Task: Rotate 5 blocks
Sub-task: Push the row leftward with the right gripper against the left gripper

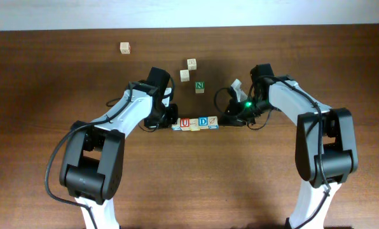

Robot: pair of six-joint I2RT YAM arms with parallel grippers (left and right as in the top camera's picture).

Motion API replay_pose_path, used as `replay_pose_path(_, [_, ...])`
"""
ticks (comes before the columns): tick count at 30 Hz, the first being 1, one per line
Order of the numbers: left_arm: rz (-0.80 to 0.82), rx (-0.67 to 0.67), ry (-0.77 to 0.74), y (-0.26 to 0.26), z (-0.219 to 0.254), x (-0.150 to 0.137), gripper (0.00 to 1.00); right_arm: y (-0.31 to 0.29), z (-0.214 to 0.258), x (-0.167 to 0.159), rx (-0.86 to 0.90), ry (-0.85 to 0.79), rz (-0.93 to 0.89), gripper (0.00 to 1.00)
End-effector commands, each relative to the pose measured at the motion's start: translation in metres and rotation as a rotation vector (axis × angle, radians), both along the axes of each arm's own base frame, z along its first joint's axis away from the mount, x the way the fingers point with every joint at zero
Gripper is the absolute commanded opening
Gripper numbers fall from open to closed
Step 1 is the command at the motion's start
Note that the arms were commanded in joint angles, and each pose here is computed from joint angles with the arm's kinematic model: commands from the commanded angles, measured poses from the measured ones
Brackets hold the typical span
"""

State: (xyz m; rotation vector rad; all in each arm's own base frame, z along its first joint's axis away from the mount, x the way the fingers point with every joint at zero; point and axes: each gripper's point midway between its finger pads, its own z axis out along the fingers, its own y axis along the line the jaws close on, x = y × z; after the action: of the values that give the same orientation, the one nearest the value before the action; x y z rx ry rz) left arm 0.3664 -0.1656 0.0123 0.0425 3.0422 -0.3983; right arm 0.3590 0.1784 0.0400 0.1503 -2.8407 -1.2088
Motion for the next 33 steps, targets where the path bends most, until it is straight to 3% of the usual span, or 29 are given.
replay_pose_path(1, [-0.038, -0.126, 0.008, -0.03, 0.015, -0.008, 0.0, 0.039, 0.035, -0.003, 0.111, -0.047, 0.074, 0.04])
replay_pose_path(33, [-0.04, -0.133, 0.009, -0.032, 0.016, -0.008, 0.0, 0.081, 0.054, -0.012, 0.043, -0.068, 0.16, 0.04])
